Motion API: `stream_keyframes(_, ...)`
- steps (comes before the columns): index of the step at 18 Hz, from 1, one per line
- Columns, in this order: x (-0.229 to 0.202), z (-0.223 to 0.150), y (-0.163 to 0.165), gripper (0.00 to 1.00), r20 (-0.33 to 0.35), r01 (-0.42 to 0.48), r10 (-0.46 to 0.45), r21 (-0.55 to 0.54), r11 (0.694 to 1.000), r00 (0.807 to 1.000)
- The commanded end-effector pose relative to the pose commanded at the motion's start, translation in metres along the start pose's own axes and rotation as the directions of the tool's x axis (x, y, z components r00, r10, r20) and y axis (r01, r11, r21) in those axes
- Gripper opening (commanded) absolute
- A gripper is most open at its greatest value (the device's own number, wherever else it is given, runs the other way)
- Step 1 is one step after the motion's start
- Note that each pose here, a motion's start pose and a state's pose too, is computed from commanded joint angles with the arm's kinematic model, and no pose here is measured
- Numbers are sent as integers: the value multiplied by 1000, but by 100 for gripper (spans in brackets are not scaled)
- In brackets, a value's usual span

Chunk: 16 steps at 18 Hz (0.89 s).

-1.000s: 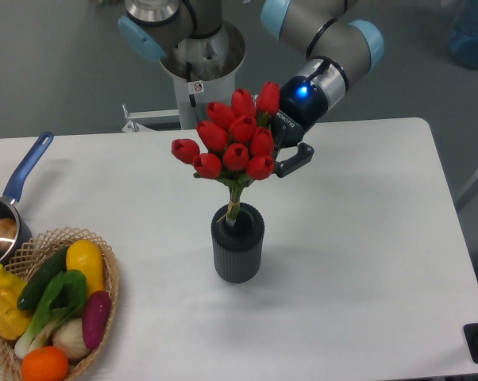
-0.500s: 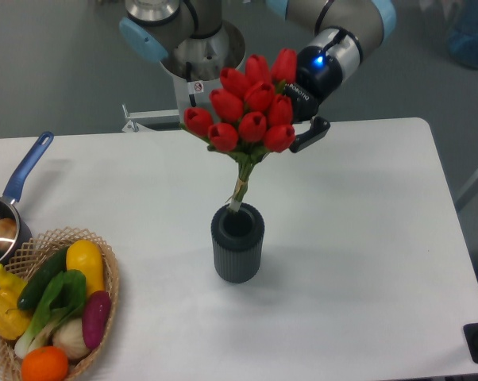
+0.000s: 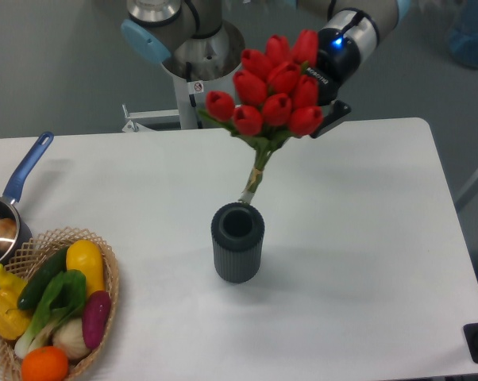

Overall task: Pick up the flowers from the vase
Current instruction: 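Raise the tulip bouquet higher and carry it away from the vase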

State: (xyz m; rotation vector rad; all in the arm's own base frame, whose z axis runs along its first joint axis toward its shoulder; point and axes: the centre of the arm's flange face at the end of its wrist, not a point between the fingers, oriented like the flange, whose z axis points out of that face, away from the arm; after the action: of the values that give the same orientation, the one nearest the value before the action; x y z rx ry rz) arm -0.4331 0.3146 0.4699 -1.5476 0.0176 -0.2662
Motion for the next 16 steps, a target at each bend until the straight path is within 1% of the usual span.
stream_keyframes(5, -39, -3, 15, 55, 7, 23, -23, -8, 1000, 1000)
stream_keyframes(9, -45, -8, 14, 55, 17, 14, -13, -10, 1000, 1000)
stream_keyframes(13, -53, -18, 22, 55, 35, 13, -13, -8, 1000, 999)
stream_keyframes(16, -56, -25, 18, 55, 49, 7, -6, -6, 1000, 999)
